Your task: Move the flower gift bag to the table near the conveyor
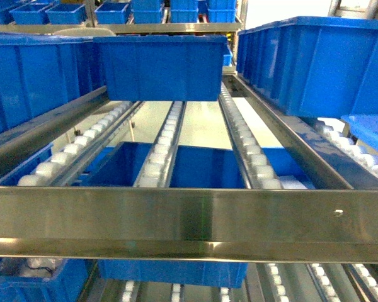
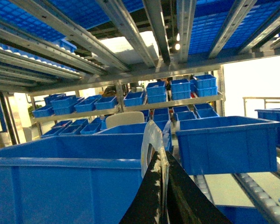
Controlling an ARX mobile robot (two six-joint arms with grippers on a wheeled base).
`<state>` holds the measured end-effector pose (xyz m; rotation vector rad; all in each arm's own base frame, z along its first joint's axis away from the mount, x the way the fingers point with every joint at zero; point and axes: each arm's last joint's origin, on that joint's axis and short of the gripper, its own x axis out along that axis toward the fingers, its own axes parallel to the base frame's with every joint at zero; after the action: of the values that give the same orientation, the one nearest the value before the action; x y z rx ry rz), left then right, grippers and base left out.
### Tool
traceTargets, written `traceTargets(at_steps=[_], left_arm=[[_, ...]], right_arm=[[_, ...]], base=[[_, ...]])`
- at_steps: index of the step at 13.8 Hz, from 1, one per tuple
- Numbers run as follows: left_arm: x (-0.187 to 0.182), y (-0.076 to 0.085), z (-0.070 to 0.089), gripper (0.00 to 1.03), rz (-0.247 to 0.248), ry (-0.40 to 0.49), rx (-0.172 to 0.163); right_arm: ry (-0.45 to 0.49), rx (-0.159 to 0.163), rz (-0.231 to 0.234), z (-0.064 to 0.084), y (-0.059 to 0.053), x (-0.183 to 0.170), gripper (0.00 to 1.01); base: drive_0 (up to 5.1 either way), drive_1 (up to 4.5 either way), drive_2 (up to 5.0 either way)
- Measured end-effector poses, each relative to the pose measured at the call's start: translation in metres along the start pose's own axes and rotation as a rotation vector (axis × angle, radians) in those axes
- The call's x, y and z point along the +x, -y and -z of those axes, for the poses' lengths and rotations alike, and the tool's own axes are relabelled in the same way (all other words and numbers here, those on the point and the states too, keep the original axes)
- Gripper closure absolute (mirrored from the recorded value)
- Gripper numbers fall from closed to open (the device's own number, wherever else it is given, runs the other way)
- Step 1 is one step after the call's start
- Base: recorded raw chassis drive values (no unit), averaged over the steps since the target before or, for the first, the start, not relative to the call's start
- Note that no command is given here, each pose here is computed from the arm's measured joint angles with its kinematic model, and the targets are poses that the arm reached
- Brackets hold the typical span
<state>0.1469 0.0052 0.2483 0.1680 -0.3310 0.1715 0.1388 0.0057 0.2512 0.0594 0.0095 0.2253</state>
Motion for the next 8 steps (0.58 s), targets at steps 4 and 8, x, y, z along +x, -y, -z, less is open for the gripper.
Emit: traceTargets(at_steps=[4, 8], left_arm=[[0.0, 0.0, 0.0001, 1.01, 0.001, -0.001, 0.0], [0.0, 0.0, 0.0001, 1.01, 0.001, -0.001, 0.0]], right_arm=[[0.001, 0.0, 0.0, -0.0001, 0.0, 0.0, 0.98], [0.0, 0.0, 0.0, 0.0, 0.0, 0.0, 0.98]], base=[[-4.9, 2.46, 2.5], [-4.9, 2.46, 2.5]])
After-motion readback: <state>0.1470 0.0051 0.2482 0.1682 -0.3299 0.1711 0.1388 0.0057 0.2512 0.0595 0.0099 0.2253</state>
